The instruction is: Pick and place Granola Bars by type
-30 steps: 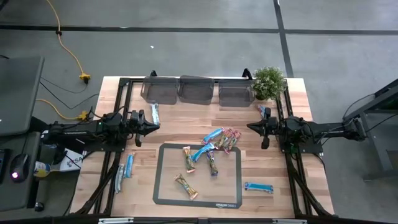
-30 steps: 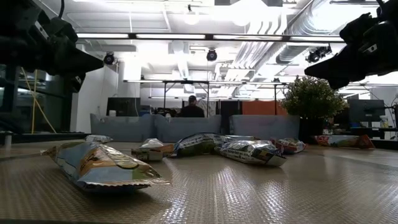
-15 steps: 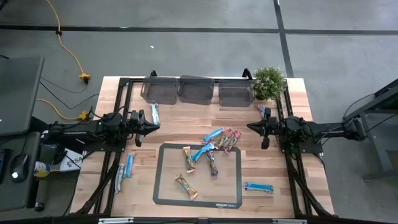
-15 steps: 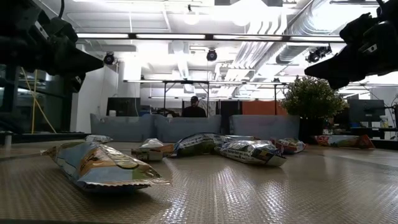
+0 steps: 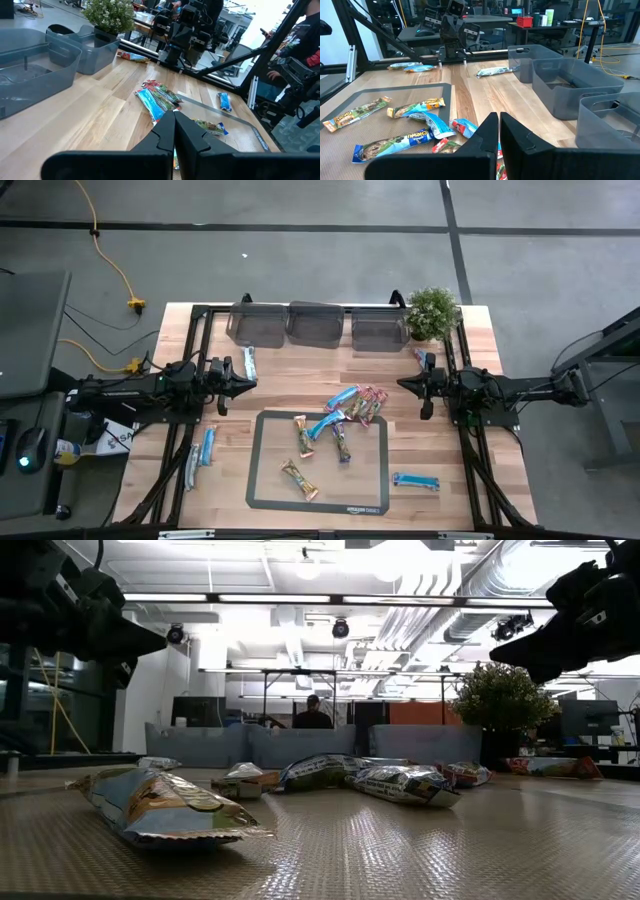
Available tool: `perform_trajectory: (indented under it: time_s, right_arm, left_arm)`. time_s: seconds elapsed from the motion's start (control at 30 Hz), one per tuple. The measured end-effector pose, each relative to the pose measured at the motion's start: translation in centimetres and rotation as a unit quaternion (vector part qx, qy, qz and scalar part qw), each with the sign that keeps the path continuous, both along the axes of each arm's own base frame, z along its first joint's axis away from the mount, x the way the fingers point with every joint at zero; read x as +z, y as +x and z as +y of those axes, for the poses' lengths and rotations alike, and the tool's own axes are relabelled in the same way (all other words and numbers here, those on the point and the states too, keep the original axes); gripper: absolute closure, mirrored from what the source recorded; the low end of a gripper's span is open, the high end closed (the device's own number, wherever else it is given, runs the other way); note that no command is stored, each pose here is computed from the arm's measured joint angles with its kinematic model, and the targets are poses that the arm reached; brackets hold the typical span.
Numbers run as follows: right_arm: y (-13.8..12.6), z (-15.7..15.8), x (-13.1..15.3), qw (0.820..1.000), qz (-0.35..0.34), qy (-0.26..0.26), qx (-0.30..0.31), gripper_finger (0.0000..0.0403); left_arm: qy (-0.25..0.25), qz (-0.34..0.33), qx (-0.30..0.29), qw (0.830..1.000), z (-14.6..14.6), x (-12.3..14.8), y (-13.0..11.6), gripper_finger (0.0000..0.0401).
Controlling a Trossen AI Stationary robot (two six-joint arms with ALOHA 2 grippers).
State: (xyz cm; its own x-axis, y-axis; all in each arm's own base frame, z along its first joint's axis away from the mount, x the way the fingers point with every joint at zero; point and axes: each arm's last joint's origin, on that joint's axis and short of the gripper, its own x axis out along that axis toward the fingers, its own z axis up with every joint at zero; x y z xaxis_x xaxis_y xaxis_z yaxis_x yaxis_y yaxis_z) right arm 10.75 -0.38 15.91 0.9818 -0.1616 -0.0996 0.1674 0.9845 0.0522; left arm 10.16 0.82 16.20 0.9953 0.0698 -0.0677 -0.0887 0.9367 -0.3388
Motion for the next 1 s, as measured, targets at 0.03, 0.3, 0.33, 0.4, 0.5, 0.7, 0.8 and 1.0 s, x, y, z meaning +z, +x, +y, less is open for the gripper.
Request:
perform_trajectory:
  time_s: [0.03,0.3,0.33,0.4,0.5,0.7,0.8,1.0]
  right_arm:
    - [0.0,0.0,-0.01,1.0,0.0,0.0,0.0,0.0402]
    - [-0.08,-0.37,0.11,0.997,0.007,-0.056,-0.06,0.0402]
    - [-0.1,-0.46,0.11,0.995,0.01,-0.072,-0.074,0.0402]
    - [-0.14,-0.57,0.14,0.991,0.016,-0.091,-0.094,0.0402]
    - [-0.16,-0.61,0.15,0.99,0.018,-0.097,-0.1,0.0402]
    - [-0.1,-0.46,0.13,0.995,0.008,-0.066,-0.076,0.0402]
    - [-0.11,-0.51,0.3,0.996,-0.015,-0.007,-0.091,0.0402]
    - [-0.11,-0.52,0.45,0.993,-0.04,0.058,-0.098,0.0402]
  left_arm:
    - [0.0,0.0,0.0,1.0,0.0,0.0,0.0,0.0401]
    - [0.0,0.0,0.0,1.0,0.0,0.0,0.0,0.0401]
    - [0.0,0.0,0.0,1.0,0.0,0.0,0.0,0.0401]
    - [0.0,0.0,0.0,1.0,0.0,-0.01,0.0,0.0401]
    - [0.0,0.0,0.0,1.0,0.0,-0.01,0.0,0.0401]
    - [0.0,0.0,0.0,1.0,0.0,0.0,0.0,0.0401]
    - [0.0,0.0,0.0,1.0,0.0,-0.01,0.0,0.0401]
    - [0.0,0.0,0.0,1.0,0.0,0.0,0.0,0.0401]
